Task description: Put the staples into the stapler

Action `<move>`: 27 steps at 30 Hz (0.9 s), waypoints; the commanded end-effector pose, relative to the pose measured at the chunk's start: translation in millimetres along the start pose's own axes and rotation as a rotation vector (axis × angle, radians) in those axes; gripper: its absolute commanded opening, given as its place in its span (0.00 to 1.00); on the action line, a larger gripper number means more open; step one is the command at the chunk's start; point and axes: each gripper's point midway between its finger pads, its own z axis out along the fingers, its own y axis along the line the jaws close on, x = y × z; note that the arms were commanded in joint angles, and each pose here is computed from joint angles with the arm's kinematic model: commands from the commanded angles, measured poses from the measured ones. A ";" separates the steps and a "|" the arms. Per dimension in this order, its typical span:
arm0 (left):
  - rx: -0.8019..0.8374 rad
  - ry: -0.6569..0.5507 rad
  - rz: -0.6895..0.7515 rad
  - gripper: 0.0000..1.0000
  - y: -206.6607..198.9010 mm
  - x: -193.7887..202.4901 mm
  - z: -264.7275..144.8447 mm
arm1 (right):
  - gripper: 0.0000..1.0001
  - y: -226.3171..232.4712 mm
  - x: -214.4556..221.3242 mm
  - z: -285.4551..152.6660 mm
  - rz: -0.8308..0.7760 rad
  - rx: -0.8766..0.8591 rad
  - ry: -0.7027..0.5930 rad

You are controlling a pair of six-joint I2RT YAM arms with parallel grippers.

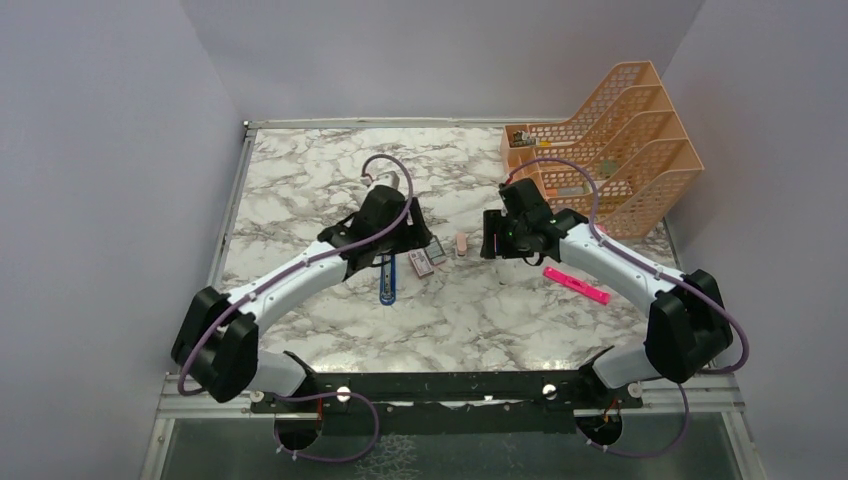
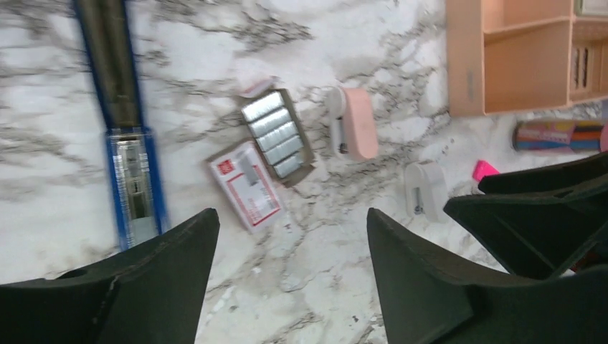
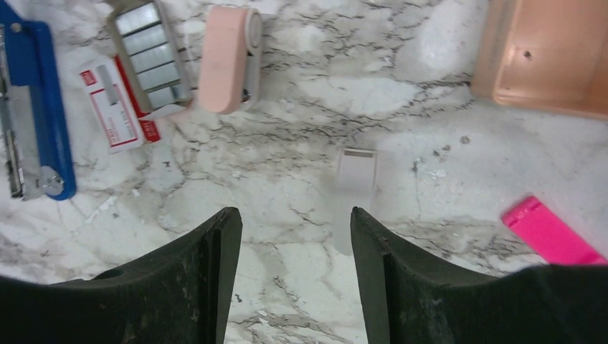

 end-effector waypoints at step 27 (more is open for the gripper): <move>-0.042 0.150 -0.209 0.33 129.9 84.4 -35.0 | 0.75 222.6 -147.1 59.8 -0.033 -0.241 -0.314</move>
